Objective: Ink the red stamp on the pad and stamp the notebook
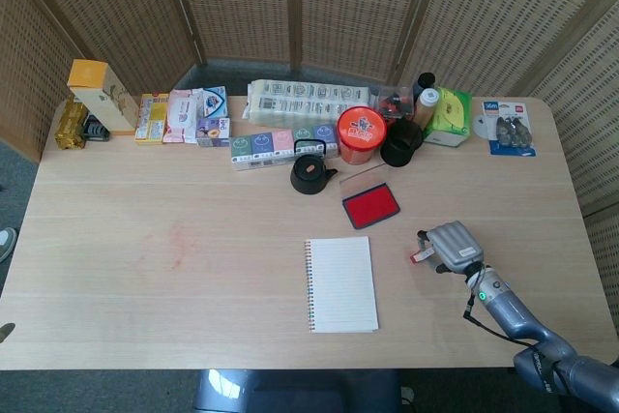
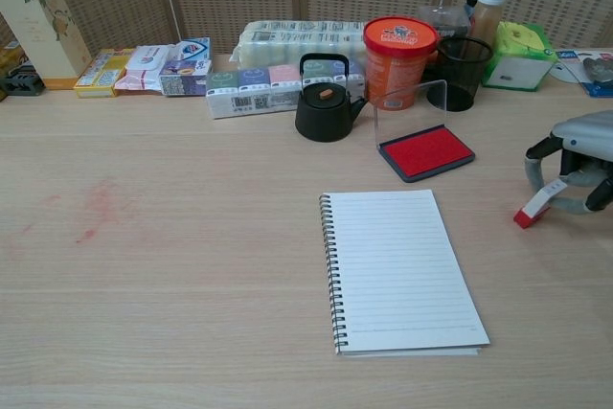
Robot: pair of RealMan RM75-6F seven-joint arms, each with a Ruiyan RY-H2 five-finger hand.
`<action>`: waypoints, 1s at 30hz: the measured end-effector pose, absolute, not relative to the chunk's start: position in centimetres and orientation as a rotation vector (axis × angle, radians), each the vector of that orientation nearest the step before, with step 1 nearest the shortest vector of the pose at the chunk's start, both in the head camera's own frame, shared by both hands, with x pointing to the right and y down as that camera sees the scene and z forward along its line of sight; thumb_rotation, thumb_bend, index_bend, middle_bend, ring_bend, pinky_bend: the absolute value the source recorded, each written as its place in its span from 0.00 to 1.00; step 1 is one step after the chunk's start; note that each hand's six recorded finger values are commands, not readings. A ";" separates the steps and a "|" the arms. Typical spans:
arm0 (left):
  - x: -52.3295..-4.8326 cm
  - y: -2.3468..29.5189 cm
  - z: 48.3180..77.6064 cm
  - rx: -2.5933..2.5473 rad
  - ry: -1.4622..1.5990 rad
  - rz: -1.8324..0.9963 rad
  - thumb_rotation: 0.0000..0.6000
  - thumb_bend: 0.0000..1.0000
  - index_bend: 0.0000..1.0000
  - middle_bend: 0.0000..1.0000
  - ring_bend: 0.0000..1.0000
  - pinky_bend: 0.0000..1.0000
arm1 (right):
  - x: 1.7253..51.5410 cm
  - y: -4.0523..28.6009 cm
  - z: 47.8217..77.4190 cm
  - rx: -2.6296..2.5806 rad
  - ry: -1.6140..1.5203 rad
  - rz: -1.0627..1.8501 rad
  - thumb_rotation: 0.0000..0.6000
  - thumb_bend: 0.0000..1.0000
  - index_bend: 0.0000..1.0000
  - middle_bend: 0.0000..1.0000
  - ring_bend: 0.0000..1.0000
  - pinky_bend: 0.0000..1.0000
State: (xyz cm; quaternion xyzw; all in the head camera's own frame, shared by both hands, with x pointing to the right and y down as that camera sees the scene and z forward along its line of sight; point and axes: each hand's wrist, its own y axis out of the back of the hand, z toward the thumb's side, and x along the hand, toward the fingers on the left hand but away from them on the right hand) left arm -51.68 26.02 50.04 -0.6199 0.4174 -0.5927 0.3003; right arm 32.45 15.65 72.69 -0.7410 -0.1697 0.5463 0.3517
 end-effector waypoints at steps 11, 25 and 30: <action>-51.6 26.1 50.1 -1.647 1.104 -1.573 1.00 0.03 0.00 0.00 0.00 0.04 | 32.5 15.5 72.5 -1.917 -0.462 1.425 1.00 0.45 0.59 0.96 1.00 1.00; -51.5 26.2 50.0 -1.661 1.097 -1.565 1.00 0.03 0.00 0.00 0.00 0.04 | 28.6 12.8 69.0 -1.898 -0.513 1.466 1.00 0.46 0.59 0.96 1.00 1.00; -51.6 26.1 50.0 -1.664 1.098 -1.565 1.00 0.03 0.00 0.00 0.00 0.04 | 27.1 11.2 68.6 -1.857 -0.529 1.555 1.00 0.46 0.59 0.96 1.00 1.00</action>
